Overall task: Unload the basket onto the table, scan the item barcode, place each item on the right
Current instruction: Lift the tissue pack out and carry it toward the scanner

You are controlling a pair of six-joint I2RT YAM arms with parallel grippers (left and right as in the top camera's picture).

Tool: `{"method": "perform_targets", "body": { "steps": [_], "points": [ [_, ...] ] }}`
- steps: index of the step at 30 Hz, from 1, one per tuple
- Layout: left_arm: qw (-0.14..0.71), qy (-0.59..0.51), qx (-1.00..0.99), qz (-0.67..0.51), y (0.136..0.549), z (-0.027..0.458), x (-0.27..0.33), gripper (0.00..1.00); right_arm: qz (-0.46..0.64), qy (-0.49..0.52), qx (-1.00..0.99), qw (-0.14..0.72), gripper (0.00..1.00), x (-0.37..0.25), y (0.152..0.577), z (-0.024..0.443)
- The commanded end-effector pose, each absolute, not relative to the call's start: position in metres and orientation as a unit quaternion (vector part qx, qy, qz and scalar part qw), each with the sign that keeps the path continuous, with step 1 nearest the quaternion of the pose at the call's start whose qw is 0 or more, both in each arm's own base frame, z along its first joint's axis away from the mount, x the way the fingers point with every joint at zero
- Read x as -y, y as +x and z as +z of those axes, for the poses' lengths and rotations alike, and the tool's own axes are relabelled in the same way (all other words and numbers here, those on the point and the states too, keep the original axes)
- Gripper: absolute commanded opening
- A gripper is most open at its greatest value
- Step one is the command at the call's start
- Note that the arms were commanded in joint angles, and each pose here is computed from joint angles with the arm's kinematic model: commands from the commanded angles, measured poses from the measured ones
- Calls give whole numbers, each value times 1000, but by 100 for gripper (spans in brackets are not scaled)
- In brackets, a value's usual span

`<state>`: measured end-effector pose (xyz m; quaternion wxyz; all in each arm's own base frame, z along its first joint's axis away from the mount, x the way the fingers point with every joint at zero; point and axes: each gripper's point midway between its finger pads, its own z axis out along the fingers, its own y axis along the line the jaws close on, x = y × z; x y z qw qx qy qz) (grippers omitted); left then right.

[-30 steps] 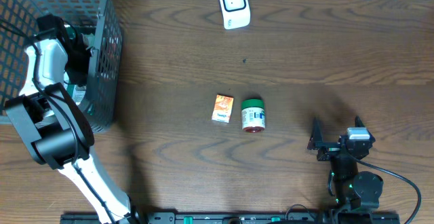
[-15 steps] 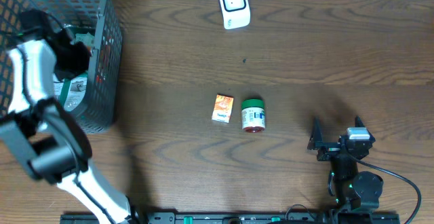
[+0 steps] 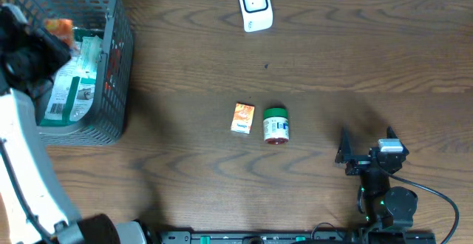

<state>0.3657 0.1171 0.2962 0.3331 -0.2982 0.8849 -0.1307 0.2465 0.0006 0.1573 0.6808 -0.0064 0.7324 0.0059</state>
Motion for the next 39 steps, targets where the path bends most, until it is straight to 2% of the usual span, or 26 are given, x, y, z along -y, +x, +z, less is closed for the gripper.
{"method": "perform_targets", "body": {
  "steps": [1,9,20,35,39],
  "points": [
    [300,-249,-889,-239,358,305,-64,31,10,-7,-732,681,99,-3,246,157],
    [218,-107,-901,-360,333,294,25,31,10,-7,-733,681,99,-3,246,157],
    [143,-8,-842,-520,306,284,103,31,10,-7,-732,681,99,-3,246,157],
    [64,25,-850,-522,282,197,149,31,10,-7,-732,681,99,-3,246,157],
    [48,-14,-863,-503,285,163,154,31,10,-7,-732,681,99,-3,246,157]
  ]
}}
